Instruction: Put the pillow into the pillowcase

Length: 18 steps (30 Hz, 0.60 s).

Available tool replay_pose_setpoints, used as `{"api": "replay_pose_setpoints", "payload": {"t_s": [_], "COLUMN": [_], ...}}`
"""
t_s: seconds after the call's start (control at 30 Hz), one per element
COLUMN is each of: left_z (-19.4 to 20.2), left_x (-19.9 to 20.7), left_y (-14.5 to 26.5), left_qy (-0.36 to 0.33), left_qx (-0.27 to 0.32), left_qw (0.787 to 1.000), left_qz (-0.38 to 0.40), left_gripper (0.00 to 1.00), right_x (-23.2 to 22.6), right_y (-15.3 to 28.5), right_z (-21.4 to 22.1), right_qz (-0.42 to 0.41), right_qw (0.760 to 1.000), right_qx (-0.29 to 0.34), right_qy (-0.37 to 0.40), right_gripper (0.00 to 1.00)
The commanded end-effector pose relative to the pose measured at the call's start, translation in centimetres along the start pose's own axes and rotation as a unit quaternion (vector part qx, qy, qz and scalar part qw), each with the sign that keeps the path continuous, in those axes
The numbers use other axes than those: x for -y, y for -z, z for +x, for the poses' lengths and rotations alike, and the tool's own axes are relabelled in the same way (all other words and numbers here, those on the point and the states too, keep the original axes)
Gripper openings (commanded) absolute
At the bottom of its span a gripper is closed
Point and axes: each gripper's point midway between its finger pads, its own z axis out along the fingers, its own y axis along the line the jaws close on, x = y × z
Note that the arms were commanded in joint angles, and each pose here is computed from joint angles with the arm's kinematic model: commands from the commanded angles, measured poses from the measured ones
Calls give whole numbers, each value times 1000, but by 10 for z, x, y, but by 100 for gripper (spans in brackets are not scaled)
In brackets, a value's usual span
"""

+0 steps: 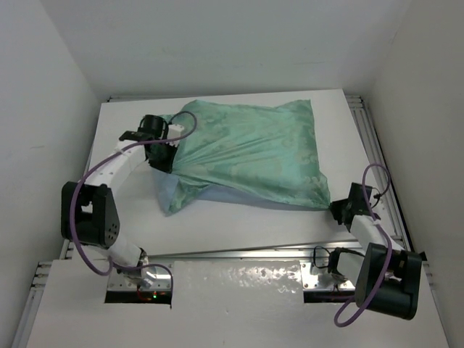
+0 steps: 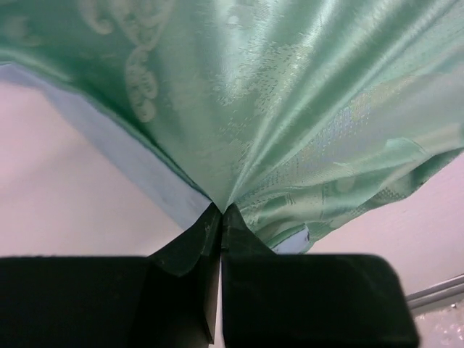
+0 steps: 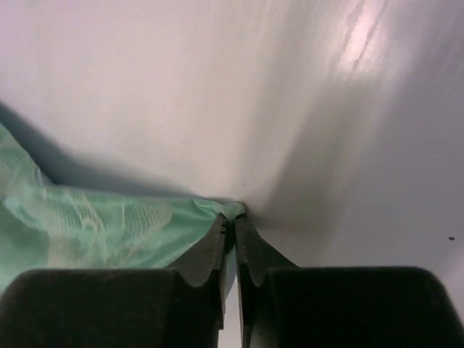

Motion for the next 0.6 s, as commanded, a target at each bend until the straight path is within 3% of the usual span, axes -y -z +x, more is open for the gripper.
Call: {"api": "replay_pose_setpoints", "payload": {"t_s": [0.0, 0.03, 0.13, 0.3, 0.4, 0.5, 0.57], "left_z": [21, 28, 42, 71, 82, 102, 96], "left_x": [-37, -41, -51, -50, -47, -52, -50], "left_y": [42, 49, 65, 65, 61, 56, 55], "left_qy": [9, 15, 17, 17, 16, 15, 14], "left_qx": [-10, -21, -35, -61, -77, -102, -86], "left_qw": [998, 998, 997, 996, 995, 991, 993], "left_qz": [-61, -64, -74, -66, -63, -83, -77], "left_gripper": [0, 2, 22, 48, 48, 37, 46], "right_x": [25, 25, 23, 22, 14, 9, 7], "right_y": [0, 1, 5, 10, 13, 19, 22], "right_z": [1, -1, -7, -13, -15, -24, -27], "right_qz": [44, 47, 46, 34, 17, 17, 12], "right_qw": [999, 999, 999, 998, 998, 996, 994], "right_qx": [10, 15, 28, 46, 44, 61, 65], "right_qy": [1, 1, 6, 24, 47, 64, 83], "right_gripper": [5, 0, 0, 0, 0, 0, 0]}}
